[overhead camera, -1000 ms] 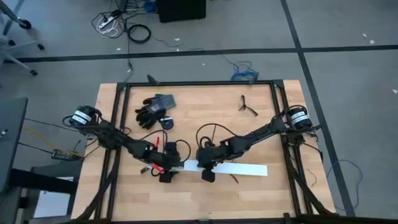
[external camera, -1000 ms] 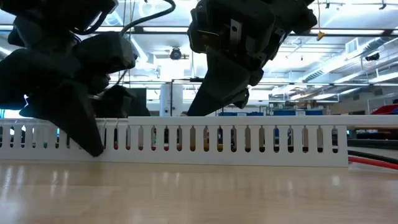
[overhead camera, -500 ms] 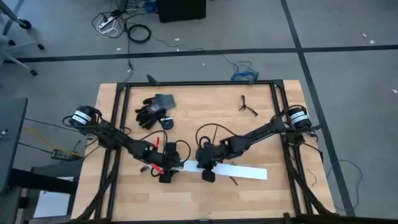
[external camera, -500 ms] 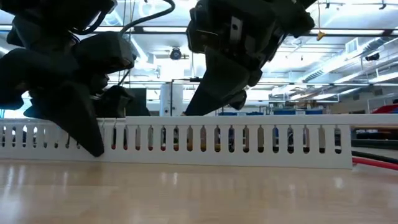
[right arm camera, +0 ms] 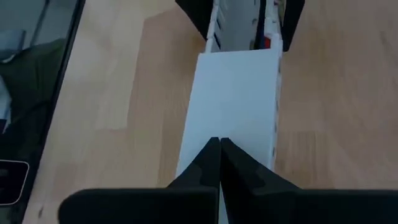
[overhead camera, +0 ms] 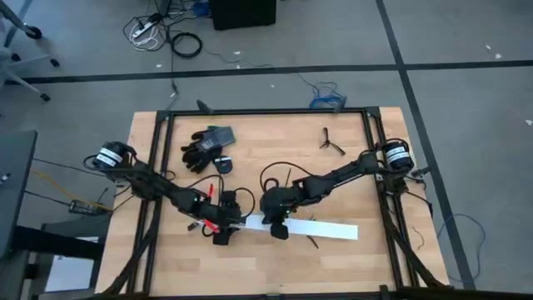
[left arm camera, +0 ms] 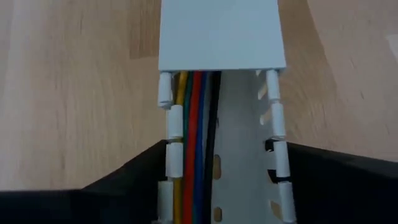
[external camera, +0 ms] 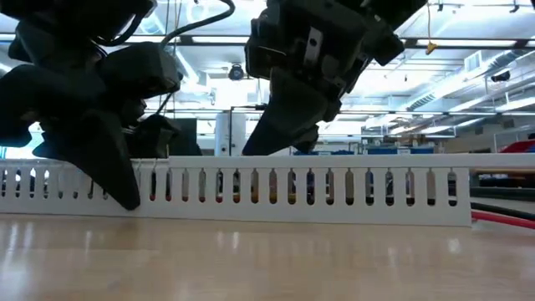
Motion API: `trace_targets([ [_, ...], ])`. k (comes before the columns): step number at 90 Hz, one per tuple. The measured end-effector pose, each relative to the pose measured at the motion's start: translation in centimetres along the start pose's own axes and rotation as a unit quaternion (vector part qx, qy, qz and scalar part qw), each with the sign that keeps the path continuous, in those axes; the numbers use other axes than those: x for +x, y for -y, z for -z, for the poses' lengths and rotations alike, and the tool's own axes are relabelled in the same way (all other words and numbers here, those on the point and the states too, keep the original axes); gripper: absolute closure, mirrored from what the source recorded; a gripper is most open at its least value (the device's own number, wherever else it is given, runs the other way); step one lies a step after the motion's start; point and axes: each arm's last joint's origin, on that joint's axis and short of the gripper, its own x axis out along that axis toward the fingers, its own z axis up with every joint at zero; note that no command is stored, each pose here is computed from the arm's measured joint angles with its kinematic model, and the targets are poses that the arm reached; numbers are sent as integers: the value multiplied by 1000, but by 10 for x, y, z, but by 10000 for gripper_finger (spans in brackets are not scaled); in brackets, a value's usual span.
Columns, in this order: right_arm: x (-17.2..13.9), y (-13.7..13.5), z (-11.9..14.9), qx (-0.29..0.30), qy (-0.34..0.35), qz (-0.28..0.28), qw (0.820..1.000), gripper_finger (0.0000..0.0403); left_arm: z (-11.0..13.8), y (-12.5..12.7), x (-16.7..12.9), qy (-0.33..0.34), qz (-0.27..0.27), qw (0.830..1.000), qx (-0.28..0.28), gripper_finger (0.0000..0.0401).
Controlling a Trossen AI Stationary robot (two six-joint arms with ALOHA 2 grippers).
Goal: Ziptie cables
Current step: Close the white cable duct cover
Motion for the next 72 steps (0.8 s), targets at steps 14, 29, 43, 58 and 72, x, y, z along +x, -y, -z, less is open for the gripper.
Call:
trace_targets([
  [14, 0, -4, 2, 0, -1, 3, 1000, 403, -3, 1, 0, 17, 1, 1000, 8, 139],
  [29, 1, -4, 1, -1, 1, 3, 1000, 403, -10, 1, 0, 46, 3, 999, 2, 113],
  [43, 1, -5, 1, -1, 0, 2, 1000, 403, -10, 2, 2, 48, 4, 999, 0, 106],
  [58, 1, -5, 1, -1, 0, 2, 1000, 403, -8, 2, 4, 41, 11, 999, 1, 106],
  [72, 1, -5, 1, -3, -1, 1, 1000, 403, -7, 2, 4, 39, 12, 999, 1, 112],
])
